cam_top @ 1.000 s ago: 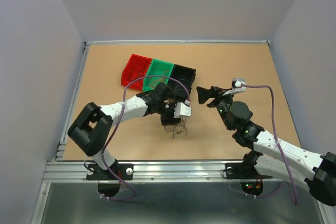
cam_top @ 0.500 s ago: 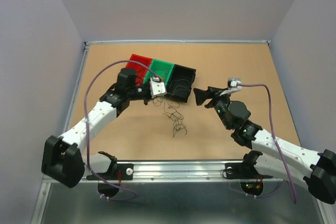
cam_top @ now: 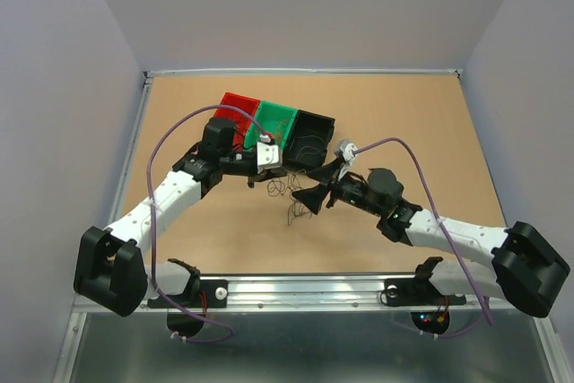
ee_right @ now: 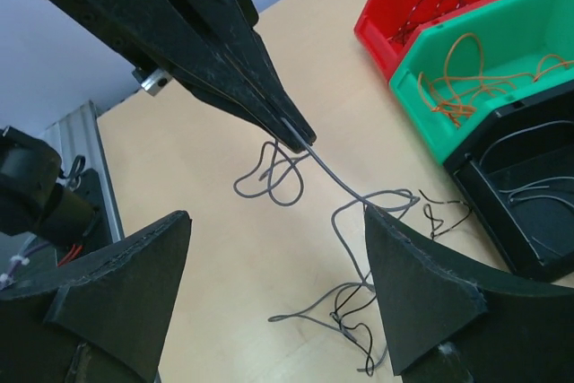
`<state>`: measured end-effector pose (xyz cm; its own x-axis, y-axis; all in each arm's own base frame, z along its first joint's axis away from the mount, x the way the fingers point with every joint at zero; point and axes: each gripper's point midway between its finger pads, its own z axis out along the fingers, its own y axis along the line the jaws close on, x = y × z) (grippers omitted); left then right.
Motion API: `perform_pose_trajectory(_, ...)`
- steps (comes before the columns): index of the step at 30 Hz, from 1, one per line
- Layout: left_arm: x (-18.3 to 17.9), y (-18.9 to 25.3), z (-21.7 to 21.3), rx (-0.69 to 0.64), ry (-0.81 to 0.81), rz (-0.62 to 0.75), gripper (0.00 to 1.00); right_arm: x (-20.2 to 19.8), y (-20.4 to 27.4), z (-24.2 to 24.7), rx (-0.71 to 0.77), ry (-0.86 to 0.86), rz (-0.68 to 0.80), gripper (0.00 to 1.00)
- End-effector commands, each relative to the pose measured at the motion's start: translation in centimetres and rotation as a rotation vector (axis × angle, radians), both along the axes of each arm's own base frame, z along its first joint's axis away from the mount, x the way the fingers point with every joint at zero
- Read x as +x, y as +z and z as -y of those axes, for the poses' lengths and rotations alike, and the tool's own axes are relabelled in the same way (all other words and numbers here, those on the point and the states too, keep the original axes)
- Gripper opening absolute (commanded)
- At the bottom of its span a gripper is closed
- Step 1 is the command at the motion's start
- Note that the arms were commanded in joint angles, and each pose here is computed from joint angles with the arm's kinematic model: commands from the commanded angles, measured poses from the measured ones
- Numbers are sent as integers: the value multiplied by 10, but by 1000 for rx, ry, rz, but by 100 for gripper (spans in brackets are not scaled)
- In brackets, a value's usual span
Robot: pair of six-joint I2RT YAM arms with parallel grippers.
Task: Untangle the cables
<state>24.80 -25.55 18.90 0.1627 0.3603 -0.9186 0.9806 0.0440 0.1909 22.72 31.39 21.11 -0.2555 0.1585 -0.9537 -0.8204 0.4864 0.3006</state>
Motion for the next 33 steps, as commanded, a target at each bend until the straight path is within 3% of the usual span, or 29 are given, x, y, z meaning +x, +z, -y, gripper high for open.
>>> perform_pose_trajectory(1, -7, 36, 2, -75, -61, 45, 0, 1, 37, -17, 62, 63, 101, 84)
perform_pose_trajectory(7, -16, 70, 4, -140, -85, 37, 0, 30, -3, -25, -18, -38, 19, 83)
perform_pose_trajectory(13, -29, 220, 0, -316, -32, 200, 0, 53, -57, -50, -123, -51, -89, 76)
perform_pose_trajectory(14, -35, 263, -8, -380, 31, 222, 0, 55, -64, -59, -142, -54, -102, 67)
perform_pose_trajectory(16, -43, 305, -17, -450, 86, 279, 0, 62, -76, -60, -190, -99, -123, 54)
perform_pose_trajectory(17, -52, 343, -29, -511, 137, 355, 0, 62, -80, -61, -201, -106, -134, 34)
perform_pose_trajectory(18, -57, 361, -36, -548, 175, 366, 0, 64, -79, -61, -197, -119, -148, 26)
perform_pose_trajectory(19, -60, 378, -44, -584, 220, 391, 0, 67, -79, -58, -197, -150, -152, 21)
perform_pose_trajectory(21, -38, 427, -93, -740, 570, 434, 0, 76, -77, -45, -188, -243, -163, 18)
perform_pose_trajectory(22, -45, 430, -96, -762, 567, 418, 0, 79, -77, -39, -185, -283, -170, 18)
perform_pose_trajectory(23, -42, 454, -138, -896, 780, 465, 0, 82, -76, -33, -178, -323, -178, 18)
perform_pose_trajectory(26, -27, 431, -202, -1099, 1130, 441, 0, 92, -72, -3, -138, -493, -204, 1)
perform_pose_trajectory(29, -32, 420, -207, -1129, 1125, 497, 0, 93, -60, 15, -92, -574, -202, 1)
perform_pose_trajectory(33, -1, 369, -177, -978, 1077, 466, 0, 90, -39, 41, -20, -666, -186, 1)
